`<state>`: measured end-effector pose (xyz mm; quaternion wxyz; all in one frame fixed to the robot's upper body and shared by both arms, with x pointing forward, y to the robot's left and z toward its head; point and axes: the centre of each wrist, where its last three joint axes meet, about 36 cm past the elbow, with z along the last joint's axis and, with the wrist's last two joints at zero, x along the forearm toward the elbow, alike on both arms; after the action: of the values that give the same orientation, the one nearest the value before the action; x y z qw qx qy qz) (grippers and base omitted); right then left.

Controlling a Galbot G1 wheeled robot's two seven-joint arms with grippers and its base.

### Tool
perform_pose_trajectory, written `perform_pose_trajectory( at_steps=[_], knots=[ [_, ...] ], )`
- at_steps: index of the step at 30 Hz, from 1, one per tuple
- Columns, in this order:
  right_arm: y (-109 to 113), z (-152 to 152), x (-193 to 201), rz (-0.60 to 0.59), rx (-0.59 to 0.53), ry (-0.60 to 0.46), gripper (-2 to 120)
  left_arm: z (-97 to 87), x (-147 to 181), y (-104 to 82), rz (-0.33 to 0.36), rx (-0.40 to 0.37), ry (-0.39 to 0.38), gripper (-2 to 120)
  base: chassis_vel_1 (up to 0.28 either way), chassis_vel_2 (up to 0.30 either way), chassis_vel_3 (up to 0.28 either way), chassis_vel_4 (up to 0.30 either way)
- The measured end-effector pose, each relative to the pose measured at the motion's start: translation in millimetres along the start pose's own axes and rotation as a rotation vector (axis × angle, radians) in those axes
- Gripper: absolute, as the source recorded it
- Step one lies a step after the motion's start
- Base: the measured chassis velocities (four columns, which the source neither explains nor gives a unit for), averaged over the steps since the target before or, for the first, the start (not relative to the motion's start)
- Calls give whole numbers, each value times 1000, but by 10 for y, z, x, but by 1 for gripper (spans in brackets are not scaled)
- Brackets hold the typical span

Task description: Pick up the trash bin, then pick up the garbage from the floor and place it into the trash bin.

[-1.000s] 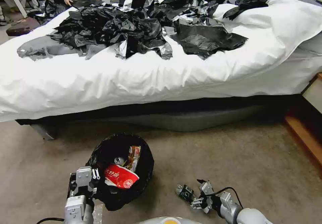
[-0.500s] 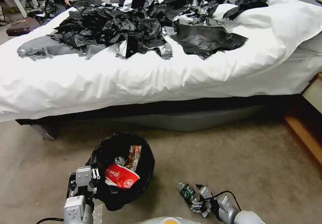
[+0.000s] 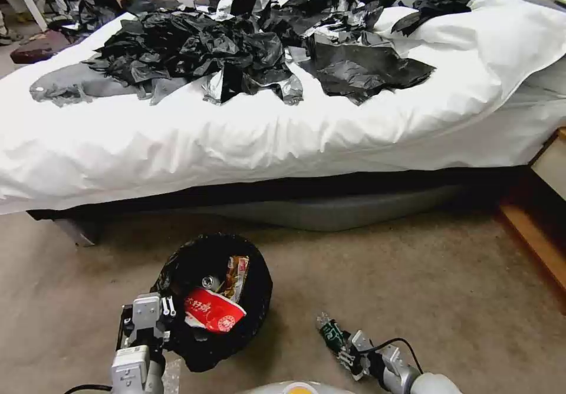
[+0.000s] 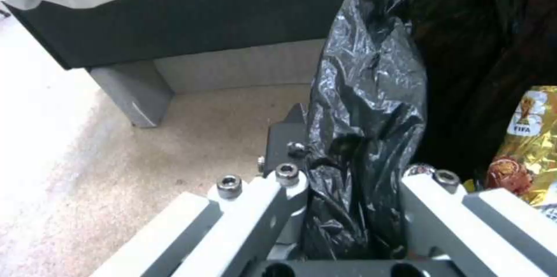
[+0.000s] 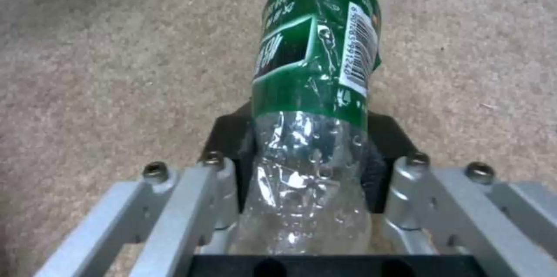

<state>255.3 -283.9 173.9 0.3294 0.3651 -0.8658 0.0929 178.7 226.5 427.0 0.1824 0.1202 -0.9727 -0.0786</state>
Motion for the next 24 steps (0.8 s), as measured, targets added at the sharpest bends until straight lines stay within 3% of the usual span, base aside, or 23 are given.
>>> perform_pose_trajectory(
  at_steps=[9,14,16,18,20,21,24],
  knots=[
    [6,-40,1,-1,3,-18,25,-15,5,-4,1,-1,-5,3,0,0,0,0],
    [10,-149,15,34,7,-86,25,-22,0,-4,1,-1,-8,3,0,0,0,0],
    [24,-372,26,79,-9,-205,25,-28,-9,-1,1,-3,-11,3,0,0,0,0],
    [22,-499,35,96,-16,-256,25,-30,-12,0,2,-3,-11,3,0,0,0,0],
    [40,-981,107,123,-22,-419,25,-33,-17,2,2,-5,-12,3,0,0,0,0],
    [40,-981,107,123,-22,-419,25,-33,-17,2,2,-5,-12,3,0,0,0,0],
    [134,-1727,285,115,14,-666,25,-28,-25,-5,4,-6,-11,3,0,0,0,0]
  ],
)
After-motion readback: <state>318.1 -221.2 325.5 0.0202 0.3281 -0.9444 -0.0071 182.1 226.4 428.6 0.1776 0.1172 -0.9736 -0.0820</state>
